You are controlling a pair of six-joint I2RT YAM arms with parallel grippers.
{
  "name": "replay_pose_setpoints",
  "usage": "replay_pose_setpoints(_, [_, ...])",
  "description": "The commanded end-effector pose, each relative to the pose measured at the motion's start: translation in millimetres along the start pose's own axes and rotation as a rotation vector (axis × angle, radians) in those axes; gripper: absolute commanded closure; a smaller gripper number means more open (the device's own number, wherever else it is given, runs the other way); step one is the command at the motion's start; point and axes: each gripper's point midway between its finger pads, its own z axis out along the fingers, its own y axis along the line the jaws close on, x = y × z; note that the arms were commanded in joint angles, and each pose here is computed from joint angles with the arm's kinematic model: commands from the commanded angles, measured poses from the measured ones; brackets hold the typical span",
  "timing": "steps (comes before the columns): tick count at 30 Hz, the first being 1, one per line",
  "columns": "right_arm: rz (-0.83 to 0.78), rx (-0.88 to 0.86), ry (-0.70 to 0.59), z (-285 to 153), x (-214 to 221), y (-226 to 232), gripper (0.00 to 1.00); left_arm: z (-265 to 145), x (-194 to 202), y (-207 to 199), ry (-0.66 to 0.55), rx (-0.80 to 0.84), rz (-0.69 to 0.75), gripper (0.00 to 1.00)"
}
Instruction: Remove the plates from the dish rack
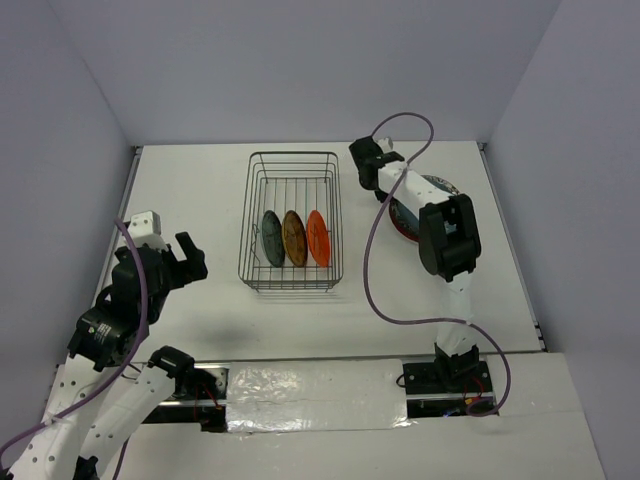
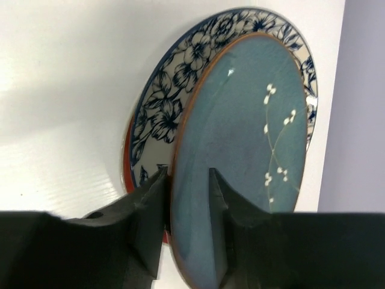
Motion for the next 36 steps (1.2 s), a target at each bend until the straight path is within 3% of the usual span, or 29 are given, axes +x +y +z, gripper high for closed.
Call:
replay_pose_setpoints(1, [0.042,-0.005,-0.053,-7.6,-28.1,-11.4,0.59,1.9,-8.8,-7.1,-0.028,0.022,-0.016,0.0])
replay_pose_setpoints(13, [0.066,-0.061,-0.056,-4.6,-43.0,-1.2,0.35,3.3,-8.0,-7.7,-0.023,0.021,-0.012,0.0])
replay_pose_setpoints(17, [0.11,-0.129,-0.071,-11.9,-50.7,-2.5,0.31,3.6,-7.8,-7.7,-0.021,0.021,-0.011,0.01])
replay_pose_setpoints(18, [0.131,-0.158,-0.073,-14.0,-52.9,-0.6,0.15,3.4,-8.3,-7.9,-0.024,0.022,-0.012,0.01])
replay_pose_setpoints(20, [0.175,-0.226,-0.066,-13.8,-55.6,-1.4,0.13,3.6,-7.7,-7.2,-0.021,0.017,-0.012,0.0])
replay_pose_setpoints(21, [0.186,-0.264,-0.064,-14.5,-54.8,2.8,0.0,3.6,-7.7,-7.1,-0.021,0.017,-0.012,0.01])
replay_pose_setpoints(36, [0.258,-0.23,-0.005,10.2,-25.6,-28.4,0.0,2.7,-8.5,-7.5,-0.026,0.021,-0.014,0.0])
